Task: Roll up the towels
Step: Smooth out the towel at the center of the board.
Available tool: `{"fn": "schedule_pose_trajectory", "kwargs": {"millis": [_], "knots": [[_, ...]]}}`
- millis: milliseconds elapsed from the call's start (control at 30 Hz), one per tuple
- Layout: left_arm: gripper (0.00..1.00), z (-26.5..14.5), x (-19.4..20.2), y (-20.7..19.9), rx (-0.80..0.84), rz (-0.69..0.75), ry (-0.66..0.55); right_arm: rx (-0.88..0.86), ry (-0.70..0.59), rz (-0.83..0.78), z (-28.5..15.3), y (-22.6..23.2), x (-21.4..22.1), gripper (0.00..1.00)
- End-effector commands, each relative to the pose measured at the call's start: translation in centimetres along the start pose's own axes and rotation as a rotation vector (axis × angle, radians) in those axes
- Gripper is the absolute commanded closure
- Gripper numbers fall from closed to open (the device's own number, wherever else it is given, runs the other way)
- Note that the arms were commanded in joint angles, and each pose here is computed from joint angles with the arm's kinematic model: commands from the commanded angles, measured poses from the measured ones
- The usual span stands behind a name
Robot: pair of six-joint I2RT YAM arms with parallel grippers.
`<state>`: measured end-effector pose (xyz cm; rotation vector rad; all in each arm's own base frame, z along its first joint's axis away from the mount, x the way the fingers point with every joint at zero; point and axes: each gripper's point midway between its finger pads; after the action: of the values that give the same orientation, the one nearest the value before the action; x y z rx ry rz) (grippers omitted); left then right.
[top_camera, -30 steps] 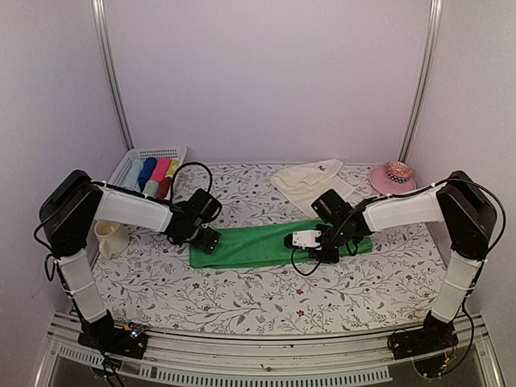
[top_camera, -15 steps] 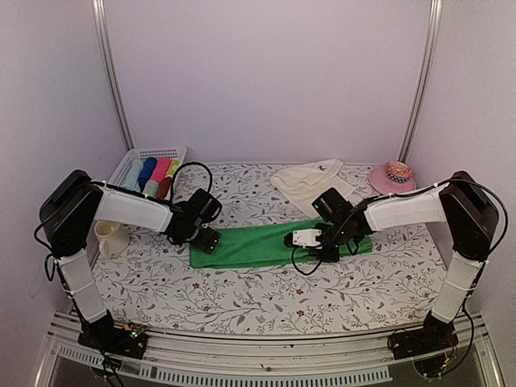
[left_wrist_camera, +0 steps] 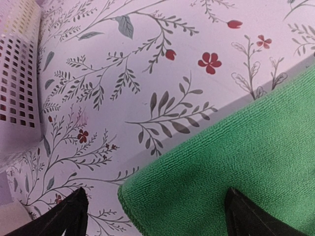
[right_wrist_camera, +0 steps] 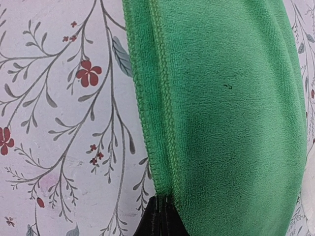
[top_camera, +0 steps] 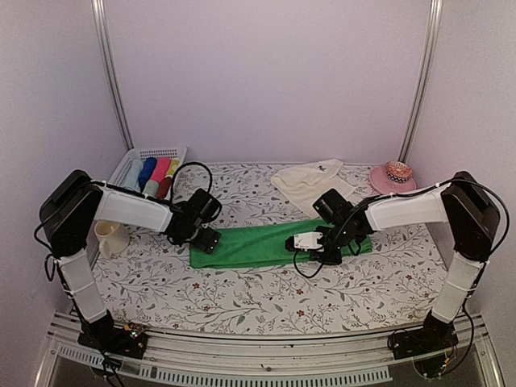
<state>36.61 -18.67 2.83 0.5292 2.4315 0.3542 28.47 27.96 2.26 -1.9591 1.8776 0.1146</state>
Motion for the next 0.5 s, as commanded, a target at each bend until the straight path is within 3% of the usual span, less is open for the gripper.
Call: {"fn": "schedule_pose_trajectory", "kwargs": {"millis": [0,167,333,467], "knots": [[0.03,1.4,3.1,-0.1,-0.012,0.045,0.098,-0.007,-0.028,-0.021,-1.3,0.3,-0.8,0.98],[0.03,1.4,3.1,-0.1,-0.009,0.044,0.098,0.022,-0.045,-0.021,-1.7,-0.6,-1.5,0.97],[0.03,1.4,3.1,-0.1,-0.009,0.044,0.098,0.050,-0.035,-0.018,-1.4,-1.7,-1.9,0.74],[0.03,1.4,3.2,-0.1,-0.009,0.046,0.100,0.043,-0.044,-0.011,-0.9,-1.6,-2.1,0.68]]}}
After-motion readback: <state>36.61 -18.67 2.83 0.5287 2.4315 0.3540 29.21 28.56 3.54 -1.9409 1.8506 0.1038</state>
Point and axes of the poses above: each gripper's point midway between its finger pads, its own z axis out along the fingers, its own y axis along the line the jaws close on, x = y × z, and after that the axes turned 1 degree about -z, right-handed
